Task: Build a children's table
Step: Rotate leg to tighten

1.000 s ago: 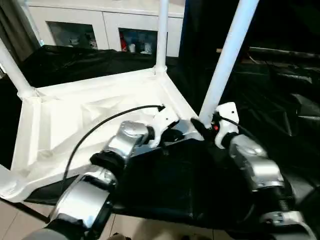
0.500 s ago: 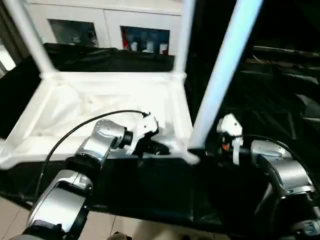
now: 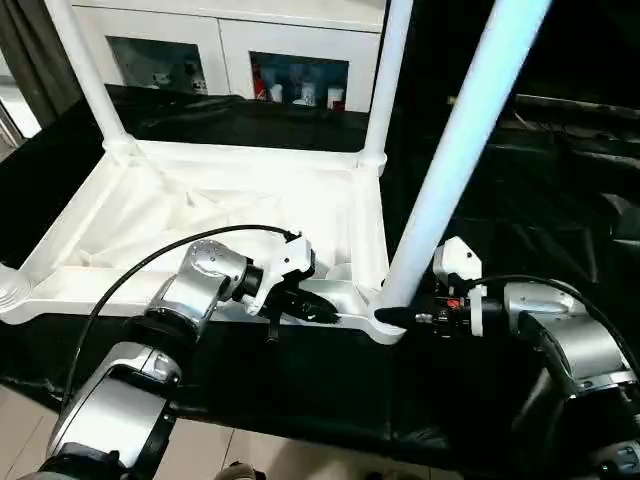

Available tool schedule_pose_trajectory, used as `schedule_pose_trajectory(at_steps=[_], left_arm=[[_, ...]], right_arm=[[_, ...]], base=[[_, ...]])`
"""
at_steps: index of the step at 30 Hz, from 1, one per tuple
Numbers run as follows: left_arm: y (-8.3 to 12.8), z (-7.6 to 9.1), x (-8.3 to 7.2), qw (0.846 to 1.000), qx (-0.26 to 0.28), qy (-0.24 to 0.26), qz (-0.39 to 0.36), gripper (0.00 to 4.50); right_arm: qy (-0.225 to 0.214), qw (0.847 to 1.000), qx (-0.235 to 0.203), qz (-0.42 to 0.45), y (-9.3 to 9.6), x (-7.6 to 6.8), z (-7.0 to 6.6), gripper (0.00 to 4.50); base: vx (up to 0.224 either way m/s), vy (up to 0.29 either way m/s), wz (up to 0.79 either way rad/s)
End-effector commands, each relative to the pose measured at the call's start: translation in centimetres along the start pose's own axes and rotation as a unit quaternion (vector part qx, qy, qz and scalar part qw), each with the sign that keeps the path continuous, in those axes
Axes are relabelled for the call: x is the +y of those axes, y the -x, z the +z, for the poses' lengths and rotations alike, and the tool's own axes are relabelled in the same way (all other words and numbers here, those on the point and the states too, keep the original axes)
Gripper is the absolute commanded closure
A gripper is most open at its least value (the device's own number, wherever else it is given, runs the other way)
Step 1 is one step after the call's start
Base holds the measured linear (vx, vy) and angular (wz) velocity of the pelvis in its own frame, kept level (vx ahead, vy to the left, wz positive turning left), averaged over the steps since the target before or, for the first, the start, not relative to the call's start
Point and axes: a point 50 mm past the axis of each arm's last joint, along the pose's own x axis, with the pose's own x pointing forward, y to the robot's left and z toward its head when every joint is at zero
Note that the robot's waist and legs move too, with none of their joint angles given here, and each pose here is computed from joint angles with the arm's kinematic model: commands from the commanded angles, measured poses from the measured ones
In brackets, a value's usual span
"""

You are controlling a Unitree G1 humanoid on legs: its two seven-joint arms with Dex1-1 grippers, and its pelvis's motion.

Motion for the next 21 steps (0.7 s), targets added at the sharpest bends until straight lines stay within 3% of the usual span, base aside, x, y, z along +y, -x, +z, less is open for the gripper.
schedule_pose_trajectory(at_steps=[1, 6, 12, 16, 18, 21], left_arm=[[-0.4, 0.2, 0.4, 0.999, -0.008, 0.004, 0.034, 4.50], [-1.6, 0.9, 1.5, 0.993, -0.019, 0.018, 0.113, 4.50], [-4.9, 2.4, 2.2, 0.979, -0.040, 0.042, 0.194, 4.50], [-6.9, 3.3, 1.8, 0.978, -0.048, 0.039, 0.198, 4.50], [-7.8, 3.8, 1.6, 0.979, -0.049, 0.030, 0.194, 4.50], [-8.0, 4.1, 1.5, 0.981, -0.052, 0.028, 0.184, 4.50]], right_arm=[[-0.025, 1.000, 0.002, 0.013, -0.7, 0.7, -0.9, 2.38], [-0.058, 0.994, 0.001, -0.094, -2.0, -0.3, -2.1, 2.41], [-0.128, 0.960, -0.018, -0.249, -4.8, -1.0, -2.8, 2.46], [-0.160, 0.936, -0.023, -0.312, -6.1, -1.3, -2.8, 2.46], [-0.149, 0.944, -0.031, -0.293, -7.3, -0.8, -2.1, 2.46], [-0.126, 0.946, -0.030, -0.296, -7.5, -0.8, -1.8, 2.46]], base=[[0.000, 0.000, 0.00], [0.000, 0.000, 0.00], [0.000, 0.000, 0.00], [0.000, 0.000, 0.00], [0.000, 0.000, 0.00], [0.000, 0.000, 0.00]])
